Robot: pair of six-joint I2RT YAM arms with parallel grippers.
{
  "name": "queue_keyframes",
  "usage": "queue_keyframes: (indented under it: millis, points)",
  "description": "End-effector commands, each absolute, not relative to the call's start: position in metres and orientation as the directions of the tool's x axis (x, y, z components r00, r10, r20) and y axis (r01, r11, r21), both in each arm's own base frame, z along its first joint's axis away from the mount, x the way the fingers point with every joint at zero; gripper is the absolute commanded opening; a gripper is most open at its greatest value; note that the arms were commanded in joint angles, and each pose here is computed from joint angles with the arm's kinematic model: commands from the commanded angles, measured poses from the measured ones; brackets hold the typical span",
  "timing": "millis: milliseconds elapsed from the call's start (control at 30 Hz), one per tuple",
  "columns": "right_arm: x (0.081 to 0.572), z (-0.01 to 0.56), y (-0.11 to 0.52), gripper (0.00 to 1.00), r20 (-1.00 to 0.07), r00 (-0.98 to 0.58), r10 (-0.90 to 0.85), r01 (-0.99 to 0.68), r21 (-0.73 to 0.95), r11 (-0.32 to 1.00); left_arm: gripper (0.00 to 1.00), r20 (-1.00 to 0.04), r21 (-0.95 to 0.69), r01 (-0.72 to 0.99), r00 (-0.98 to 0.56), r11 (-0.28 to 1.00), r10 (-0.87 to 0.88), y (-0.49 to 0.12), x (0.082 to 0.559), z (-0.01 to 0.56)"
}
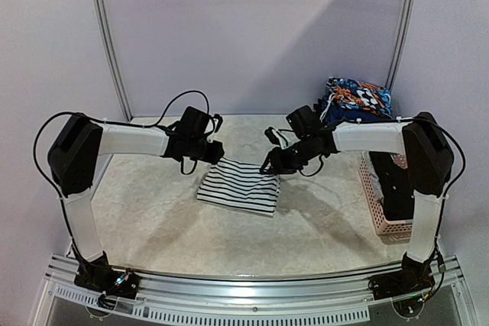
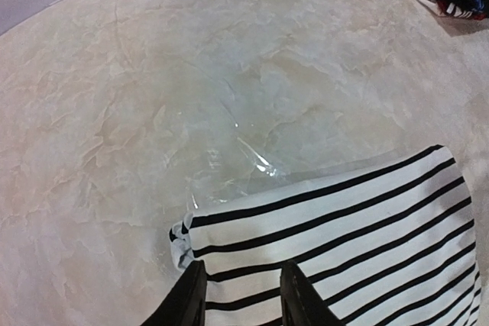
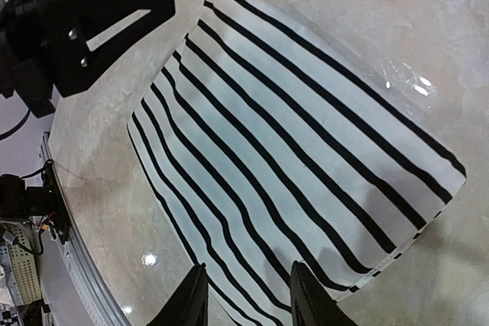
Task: Fold and stack the mixed laundry pile
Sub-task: Adjust the square-folded tank top at the center of the board.
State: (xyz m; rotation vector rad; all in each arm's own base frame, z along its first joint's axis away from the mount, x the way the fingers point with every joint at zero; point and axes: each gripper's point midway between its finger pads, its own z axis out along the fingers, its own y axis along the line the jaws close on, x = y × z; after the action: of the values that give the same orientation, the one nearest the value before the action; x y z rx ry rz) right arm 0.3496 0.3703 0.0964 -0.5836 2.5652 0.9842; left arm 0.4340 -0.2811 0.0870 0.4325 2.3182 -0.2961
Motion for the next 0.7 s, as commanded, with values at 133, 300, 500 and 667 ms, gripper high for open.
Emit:
queue_keyframes:
  millis: [133, 300, 500, 667]
  points:
    - [0.327, 0.067, 0.374, 0.37, -0.382, -0.88, -0.282, -0.465, 0.57, 0.677, 0.33, -0.692, -0.147, 0.453, -0.682, 0.88, 0.236, -0.296, 0.444, 0.07]
    - [0.313, 0.054, 0.374, 0.37, -0.355, -0.887, -0.297, -0.458, 0.586, 0.668, 0.32, -0.675, -0.164, 0.459, -0.698, 0.874, 0.24, -0.3, 0.448, 0.056]
    - [0.303, 0.039, 0.369, 0.36, -0.323, -0.894, -0.309, -0.446, 0.59, 0.673, 0.32, -0.656, -0.18, 0.44, -0.72, 0.88, 0.226, -0.295, 0.456, 0.039]
    - [0.296, 0.025, 0.364, 0.36, -0.287, -0.901, -0.324, -0.433, 0.584, 0.687, 0.31, -0.645, -0.183, 0.425, -0.732, 0.886, 0.218, -0.289, 0.462, 0.03]
